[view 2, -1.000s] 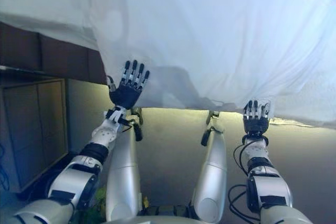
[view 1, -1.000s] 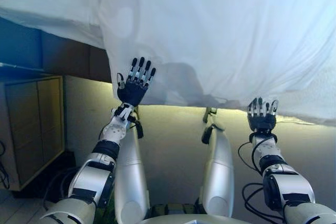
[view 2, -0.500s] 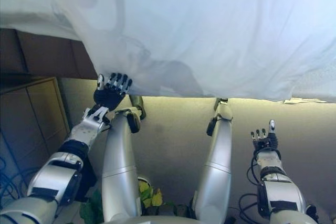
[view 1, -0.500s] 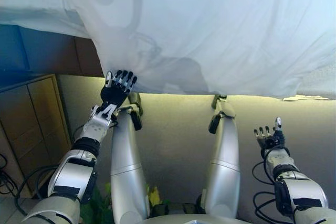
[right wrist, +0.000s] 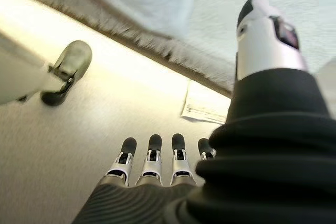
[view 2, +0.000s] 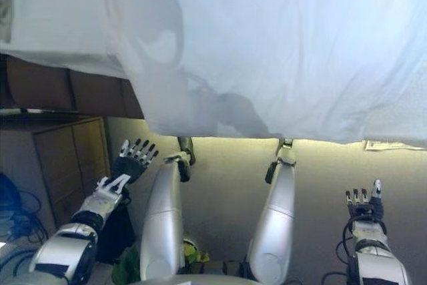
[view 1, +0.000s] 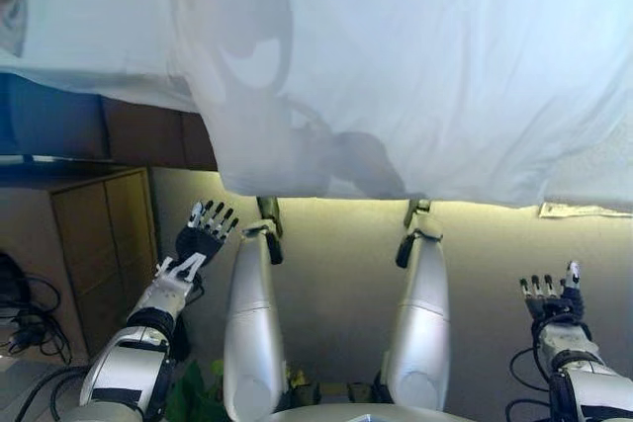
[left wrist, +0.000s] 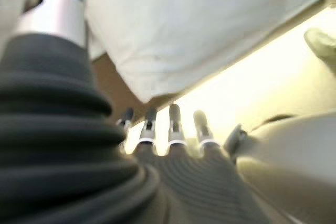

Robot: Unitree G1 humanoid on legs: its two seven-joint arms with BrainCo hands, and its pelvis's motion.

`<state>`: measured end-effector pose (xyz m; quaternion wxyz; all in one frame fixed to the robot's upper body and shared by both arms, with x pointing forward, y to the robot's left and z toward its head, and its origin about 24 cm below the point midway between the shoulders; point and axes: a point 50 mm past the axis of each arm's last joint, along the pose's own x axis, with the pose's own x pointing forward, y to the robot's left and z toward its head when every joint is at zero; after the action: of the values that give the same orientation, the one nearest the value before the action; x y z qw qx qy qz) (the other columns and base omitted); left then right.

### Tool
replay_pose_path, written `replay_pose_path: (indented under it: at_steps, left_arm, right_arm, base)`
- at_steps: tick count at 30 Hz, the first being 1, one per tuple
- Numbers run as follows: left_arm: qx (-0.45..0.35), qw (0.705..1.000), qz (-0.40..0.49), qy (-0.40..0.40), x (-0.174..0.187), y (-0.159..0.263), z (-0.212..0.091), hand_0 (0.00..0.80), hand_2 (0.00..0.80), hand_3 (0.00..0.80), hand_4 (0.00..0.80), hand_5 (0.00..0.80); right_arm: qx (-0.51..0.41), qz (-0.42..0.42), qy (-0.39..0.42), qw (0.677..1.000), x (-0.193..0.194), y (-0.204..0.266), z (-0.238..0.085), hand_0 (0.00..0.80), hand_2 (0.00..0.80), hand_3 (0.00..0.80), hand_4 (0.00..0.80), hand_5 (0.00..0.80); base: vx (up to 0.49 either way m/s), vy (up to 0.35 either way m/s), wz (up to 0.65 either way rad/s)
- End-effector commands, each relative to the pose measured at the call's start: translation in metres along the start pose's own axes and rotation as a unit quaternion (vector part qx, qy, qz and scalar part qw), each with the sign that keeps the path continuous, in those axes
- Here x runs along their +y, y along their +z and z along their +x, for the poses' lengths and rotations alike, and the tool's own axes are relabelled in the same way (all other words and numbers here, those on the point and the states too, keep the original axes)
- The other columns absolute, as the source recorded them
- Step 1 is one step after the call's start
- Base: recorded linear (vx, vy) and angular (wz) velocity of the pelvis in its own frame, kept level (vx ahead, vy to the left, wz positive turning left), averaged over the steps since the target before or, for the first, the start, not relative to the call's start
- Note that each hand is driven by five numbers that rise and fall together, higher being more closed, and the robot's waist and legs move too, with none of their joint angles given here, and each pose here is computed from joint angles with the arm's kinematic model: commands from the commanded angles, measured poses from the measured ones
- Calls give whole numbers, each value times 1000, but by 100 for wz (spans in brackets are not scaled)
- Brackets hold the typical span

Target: Make the bed neatly

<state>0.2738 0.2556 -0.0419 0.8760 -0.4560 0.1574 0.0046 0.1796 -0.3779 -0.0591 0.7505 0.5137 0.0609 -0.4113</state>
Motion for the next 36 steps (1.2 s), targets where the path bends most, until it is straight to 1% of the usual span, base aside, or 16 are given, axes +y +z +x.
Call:
replay_pose_path:
  at_steps: [1,5,7,11,13,15,19,21,25,28,30,32,33,34,35,36]
  left_arm:
    - [-1,1000,-13,29,19,-5,-15,0,0,0,0,0]
    - [-12,998,-36,55,32,-6,-26,0,0,0,0,0]
    - [-17,998,-30,60,38,-7,-35,0,0,0,0,0]
    - [2,999,-21,33,35,-18,-38,0,0,0,0,0]
    - [19,1000,2,5,21,-33,-34,0,0,0,0,0]
    - [24,1000,11,0,17,-42,-37,0,0,0,0,0]
    - [29,997,75,-6,14,-47,-48,0,0,0,0,0]
    - [24,996,85,-3,14,-45,-53,0,0,0,0,0]
    - [15,992,124,9,10,-42,-53,0,0,0,0,0]
    - [31,983,183,4,5,-44,-53,0,0,0,0,0]
    - [41,981,191,9,6,-46,-55,0,0,0,0,0]
    - [52,980,189,12,7,-48,-58,0,0,0,0,0]
    - [52,980,189,12,7,-48,-58,0,0,0,0,0]
    - [58,983,175,20,9,-52,-60,0,0,0,0,0]
    - [60,983,172,23,9,-53,-61,0,0,0,0,0]
    - [64,984,166,25,9,-54,-62,0,0,0,0,0]
  right_arm:
    - [-71,27,-33,997,-32,45,-14,0,0,0,0,0]
    - [-84,20,-3,996,-29,42,-14,0,0,0,0,0]
    - [-83,4,33,996,-31,35,-17,0,0,0,0,0]
    - [-58,-89,97,990,-29,15,-20,0,0,0,0,0]
    - [-22,-170,139,975,-25,-11,-25,0,0,0,0,0]
    - [-1,-200,164,966,-32,-25,-35,0,0,0,0,0]
    - [63,-171,252,950,-31,-56,-53,0,0,0,0,0]
    - [94,-181,268,941,-34,-68,-63,0,0,0,0,0]
    - [127,-175,269,938,-25,-92,-68,0,0,0,0,0]
    - [132,-174,252,943,-16,-104,-69,0,0,0,0,0]
    - [137,-181,245,943,-13,-108,-69,0,0,0,0,0]
    - [166,-209,256,929,-3,-121,-71,0,0,0,0,0]
    - [166,-210,256,929,-3,-121,-71,0,0,0,0,0]
    - [176,-238,263,918,4,-131,-75,0,0,0,0,0]
    - [179,-236,262,918,6,-135,-77,0,0,0,0,0]
    - [176,-214,253,927,8,-137,-78,0,0,0,0,0]
  base:
    - [56,-108,16]
    - [78,-74,9]
    - [141,-81,3]
    - [139,-80,2]
    - [176,-87,3]
    - [214,-108,8]
    - [265,-82,6]
    - [257,-45,-4]
    - [197,-49,2]
    - [114,-62,4]
    - [79,-30,3]
    - [76,-25,7]
    - [68,-8,4]
    - [71,-4,3]
    - [99,-9,3]
    - [55,-4,7]
